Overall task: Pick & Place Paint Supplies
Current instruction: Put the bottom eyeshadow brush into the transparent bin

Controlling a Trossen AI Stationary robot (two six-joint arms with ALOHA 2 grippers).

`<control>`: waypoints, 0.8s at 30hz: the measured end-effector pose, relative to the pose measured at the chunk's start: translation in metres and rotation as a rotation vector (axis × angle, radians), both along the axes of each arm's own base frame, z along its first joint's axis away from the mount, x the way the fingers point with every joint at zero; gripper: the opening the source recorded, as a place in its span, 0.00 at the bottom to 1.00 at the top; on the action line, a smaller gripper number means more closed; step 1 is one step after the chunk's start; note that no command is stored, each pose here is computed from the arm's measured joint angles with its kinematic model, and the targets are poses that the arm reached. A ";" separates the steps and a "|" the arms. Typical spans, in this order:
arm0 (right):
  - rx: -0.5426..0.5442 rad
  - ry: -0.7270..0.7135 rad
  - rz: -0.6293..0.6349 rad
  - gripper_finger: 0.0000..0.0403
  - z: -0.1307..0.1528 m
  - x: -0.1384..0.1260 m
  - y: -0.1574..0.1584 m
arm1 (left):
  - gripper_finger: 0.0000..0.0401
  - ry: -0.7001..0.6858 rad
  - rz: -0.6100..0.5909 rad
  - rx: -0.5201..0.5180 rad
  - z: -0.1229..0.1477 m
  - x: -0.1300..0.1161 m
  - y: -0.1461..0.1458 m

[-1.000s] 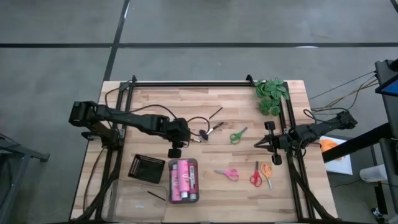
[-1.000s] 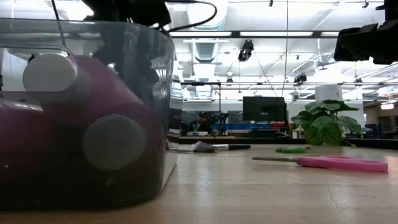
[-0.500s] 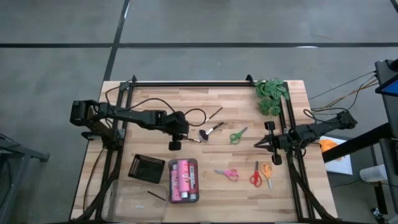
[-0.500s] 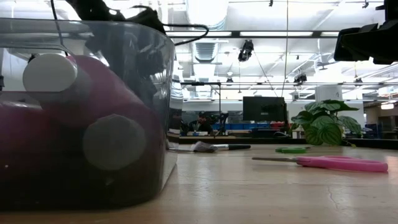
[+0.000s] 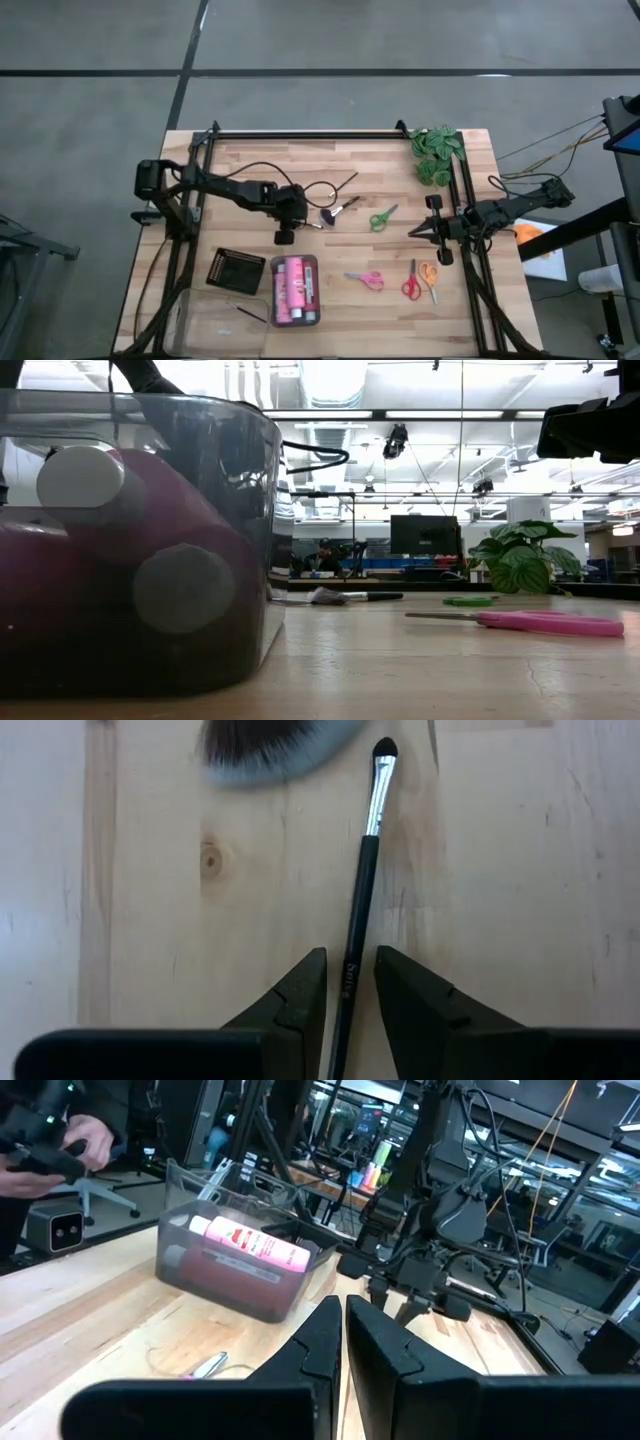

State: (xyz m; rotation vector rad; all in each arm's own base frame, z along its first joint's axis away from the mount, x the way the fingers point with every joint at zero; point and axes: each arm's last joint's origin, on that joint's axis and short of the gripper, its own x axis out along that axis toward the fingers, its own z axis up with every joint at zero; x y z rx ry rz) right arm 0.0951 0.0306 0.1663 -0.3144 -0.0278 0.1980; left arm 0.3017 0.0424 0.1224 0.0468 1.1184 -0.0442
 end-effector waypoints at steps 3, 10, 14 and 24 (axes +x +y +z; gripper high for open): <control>0.000 0.000 0.000 0.04 0.000 0.000 0.000 | 0.24 0.005 -0.017 -0.002 -0.003 0.001 0.000; 0.000 0.000 0.000 0.04 0.000 0.000 0.000 | 0.20 0.012 -0.020 -0.001 -0.004 0.001 0.000; 0.000 0.000 0.000 0.04 0.000 0.000 0.000 | 0.09 0.012 -0.020 -0.001 -0.005 0.001 0.000; 0.000 0.000 0.000 0.04 0.000 0.000 0.000 | 0.03 0.013 -0.011 0.001 -0.005 0.001 0.000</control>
